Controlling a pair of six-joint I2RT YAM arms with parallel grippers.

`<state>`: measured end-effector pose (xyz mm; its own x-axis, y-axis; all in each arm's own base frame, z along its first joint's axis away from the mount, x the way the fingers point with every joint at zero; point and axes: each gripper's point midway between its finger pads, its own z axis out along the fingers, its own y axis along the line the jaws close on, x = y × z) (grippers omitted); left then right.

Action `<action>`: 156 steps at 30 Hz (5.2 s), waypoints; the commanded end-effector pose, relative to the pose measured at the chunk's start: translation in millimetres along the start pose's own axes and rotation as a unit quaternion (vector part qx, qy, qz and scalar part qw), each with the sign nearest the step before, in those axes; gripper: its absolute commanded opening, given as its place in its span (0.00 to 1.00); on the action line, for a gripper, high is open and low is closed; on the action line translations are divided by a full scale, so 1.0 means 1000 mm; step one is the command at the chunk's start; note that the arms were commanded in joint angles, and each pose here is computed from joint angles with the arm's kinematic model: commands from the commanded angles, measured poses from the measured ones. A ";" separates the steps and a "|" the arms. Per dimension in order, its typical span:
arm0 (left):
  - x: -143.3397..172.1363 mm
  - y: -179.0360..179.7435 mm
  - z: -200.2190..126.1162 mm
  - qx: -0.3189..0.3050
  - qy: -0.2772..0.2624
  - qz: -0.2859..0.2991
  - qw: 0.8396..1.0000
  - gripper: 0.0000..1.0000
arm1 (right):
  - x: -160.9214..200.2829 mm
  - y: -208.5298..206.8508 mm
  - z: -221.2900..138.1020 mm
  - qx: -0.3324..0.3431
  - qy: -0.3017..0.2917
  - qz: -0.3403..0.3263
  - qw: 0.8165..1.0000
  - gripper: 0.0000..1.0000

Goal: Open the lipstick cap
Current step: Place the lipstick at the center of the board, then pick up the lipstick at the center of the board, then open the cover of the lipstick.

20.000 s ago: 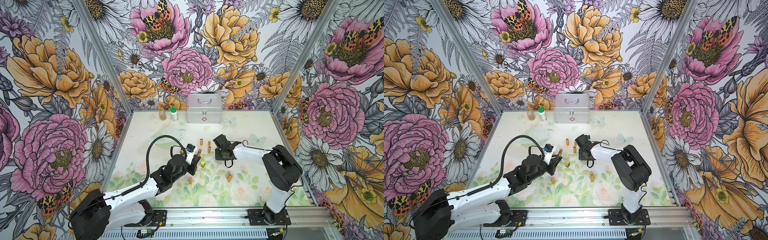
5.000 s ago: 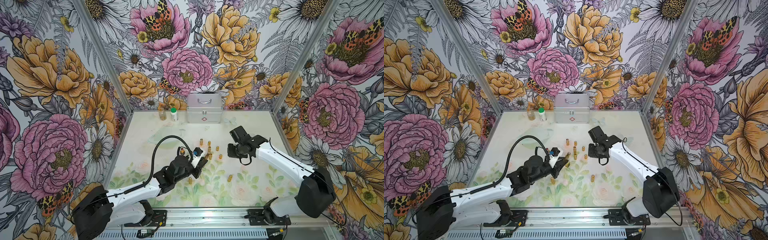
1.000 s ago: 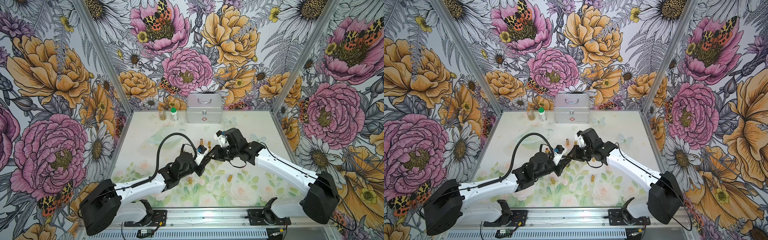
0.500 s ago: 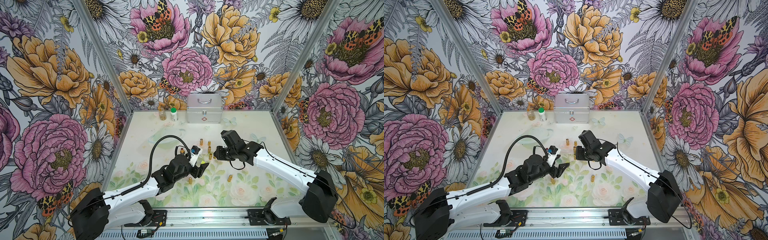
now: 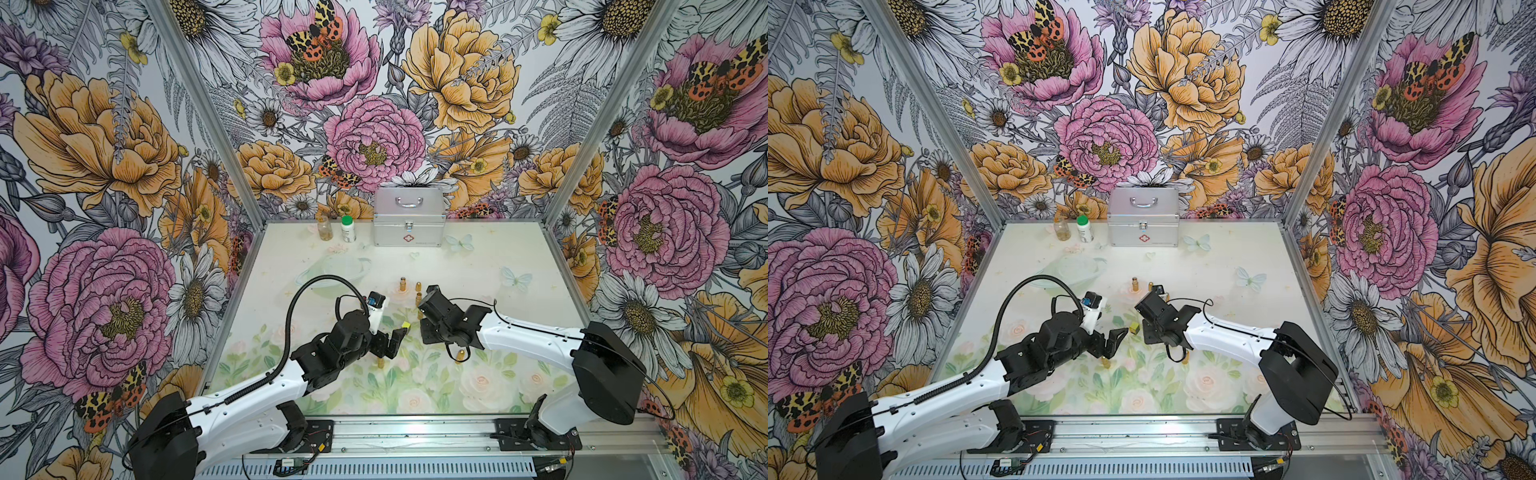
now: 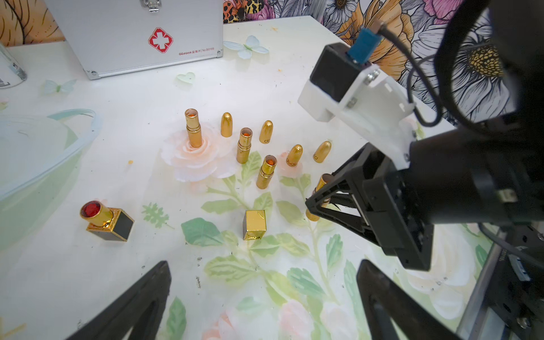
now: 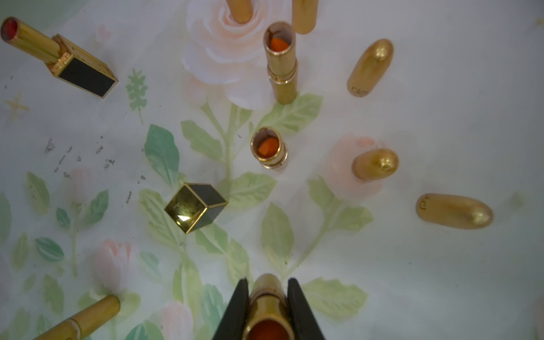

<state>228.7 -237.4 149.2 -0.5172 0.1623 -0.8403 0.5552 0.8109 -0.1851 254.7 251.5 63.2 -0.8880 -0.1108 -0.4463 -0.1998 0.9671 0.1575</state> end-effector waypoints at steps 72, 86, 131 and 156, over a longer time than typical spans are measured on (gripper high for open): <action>-0.017 -0.009 -0.029 -0.006 -0.028 0.021 0.999 0.99 | -0.023 -0.016 -0.110 0.002 0.007 0.005 1.000 0.51; 0.004 -0.054 -0.026 0.028 0.000 0.085 0.996 0.99 | 0.040 -0.038 -0.098 0.029 0.126 0.070 0.989 0.60; 0.007 -0.049 -0.013 0.002 -0.006 0.088 0.996 0.99 | 0.069 -0.064 -0.029 0.087 0.138 0.062 0.985 0.21; 0.005 -0.094 0.022 0.173 -0.019 0.190 0.966 0.65 | -0.003 -0.007 -0.118 -0.112 0.119 0.075 0.984 0.21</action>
<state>191.9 -311.3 141.4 -0.2778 0.4000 -0.8734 0.8454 0.5335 -0.0246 207.7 214.9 147.0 -0.9871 -0.0421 -0.1546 -0.0968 0.9257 0.3656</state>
